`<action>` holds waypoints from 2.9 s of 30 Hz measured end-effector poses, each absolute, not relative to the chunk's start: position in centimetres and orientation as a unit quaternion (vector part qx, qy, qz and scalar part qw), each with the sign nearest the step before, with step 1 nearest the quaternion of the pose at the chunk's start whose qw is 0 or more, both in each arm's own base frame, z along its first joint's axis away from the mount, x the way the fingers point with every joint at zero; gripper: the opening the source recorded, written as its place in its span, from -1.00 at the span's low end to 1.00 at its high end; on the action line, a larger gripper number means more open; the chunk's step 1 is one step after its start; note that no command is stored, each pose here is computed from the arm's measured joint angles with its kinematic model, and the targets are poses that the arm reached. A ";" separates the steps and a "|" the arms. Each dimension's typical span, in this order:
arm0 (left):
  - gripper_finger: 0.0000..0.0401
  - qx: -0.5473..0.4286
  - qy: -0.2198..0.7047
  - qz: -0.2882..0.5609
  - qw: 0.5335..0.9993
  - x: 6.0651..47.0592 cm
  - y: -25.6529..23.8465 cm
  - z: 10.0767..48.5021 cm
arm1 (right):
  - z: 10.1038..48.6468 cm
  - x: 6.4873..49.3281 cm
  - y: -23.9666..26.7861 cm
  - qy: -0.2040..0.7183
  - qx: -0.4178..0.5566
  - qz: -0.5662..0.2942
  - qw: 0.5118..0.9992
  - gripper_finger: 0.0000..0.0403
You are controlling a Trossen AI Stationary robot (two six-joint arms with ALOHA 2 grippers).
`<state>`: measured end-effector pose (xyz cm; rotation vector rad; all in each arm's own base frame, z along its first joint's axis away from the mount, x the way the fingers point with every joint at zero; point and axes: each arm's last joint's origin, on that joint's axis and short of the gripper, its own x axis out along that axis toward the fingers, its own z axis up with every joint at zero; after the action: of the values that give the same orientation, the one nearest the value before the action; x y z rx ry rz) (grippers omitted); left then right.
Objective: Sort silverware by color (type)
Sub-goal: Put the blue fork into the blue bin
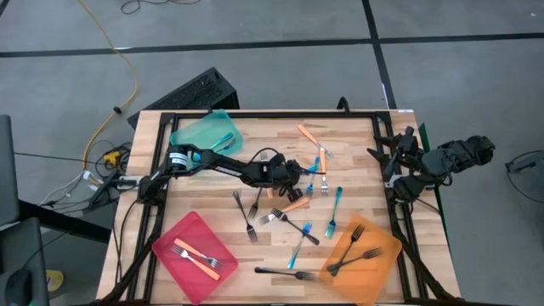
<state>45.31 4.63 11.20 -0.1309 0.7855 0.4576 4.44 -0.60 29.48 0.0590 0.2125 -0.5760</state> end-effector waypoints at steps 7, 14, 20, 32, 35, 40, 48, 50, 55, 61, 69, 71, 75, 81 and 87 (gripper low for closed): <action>-1.00 -0.041 0.372 0.227 0.899 45.1 4.2 12.8 | 29.5 4.4 -0.6 0.105 0.029 -0.283 0.953 0.20; -1.00 -0.041 0.347 0.231 0.908 44.9 4.2 15.3 | 29.5 4.4 -0.6 0.105 0.029 -0.283 0.953 0.20; -1.00 -0.032 0.348 0.223 0.910 44.6 3.5 16.3 | 29.5 4.4 -0.6 0.105 0.029 -0.283 0.953 0.20; -1.00 -0.024 0.383 0.218 0.897 43.0 1.3 18.6 | 29.5 4.4 -0.6 0.105 0.029 -0.282 0.953 0.20; -1.00 -0.022 0.386 0.216 0.897 42.7 0.9 19.2 | 29.5 4.4 -0.6 0.105 0.029 -0.283 0.953 0.20; -1.00 -0.022 0.392 0.187 0.900 42.1 -0.6 20.3 | 29.5 4.4 -0.6 0.105 0.029 -0.283 0.953 0.20; -1.00 -0.024 0.398 0.161 0.903 39.6 -3.5 23.9 | 29.5 4.4 -0.6 0.105 0.029 -0.282 0.953 0.20; -1.00 -0.021 0.403 0.159 0.901 38.7 -4.4 24.8 | 29.5 4.4 -0.6 0.105 0.029 -0.282 0.953 0.20; -1.00 -0.020 0.437 0.184 0.880 36.1 -5.4 26.3 | 29.5 4.4 -0.6 0.105 0.029 -0.282 0.953 0.20; -1.00 -0.071 0.440 0.206 0.871 32.2 -6.5 26.8 | 29.5 4.4 -0.6 0.105 0.029 -0.282 0.953 0.20; -1.00 -0.175 0.428 0.276 0.843 25.3 -7.0 25.9 | 29.5 4.4 -0.6 0.105 0.029 -0.283 0.953 0.20; -1.00 -0.198 0.421 0.298 0.834 23.6 -6.8 25.5 | 29.5 4.4 -0.6 0.105 0.029 -0.282 0.953 0.20; -1.00 -0.224 0.391 0.351 0.821 20.8 -5.7 24.5 | 29.5 4.4 -0.6 0.105 0.029 -0.283 0.953 0.20; -1.00 -0.224 0.353 0.410 0.811 18.9 -3.5 23.6 | 29.5 4.4 -0.6 0.105 0.029 -0.283 0.953 0.20; -1.00 -0.184 0.359 0.439 0.803 19.0 -1.2 23.4 | 29.5 4.4 -0.6 0.105 0.029 -0.283 0.953 0.20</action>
<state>19.02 -1.25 23.44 -0.3933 0.7703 0.9409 4.43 -0.60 29.48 0.0586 0.2132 -0.5756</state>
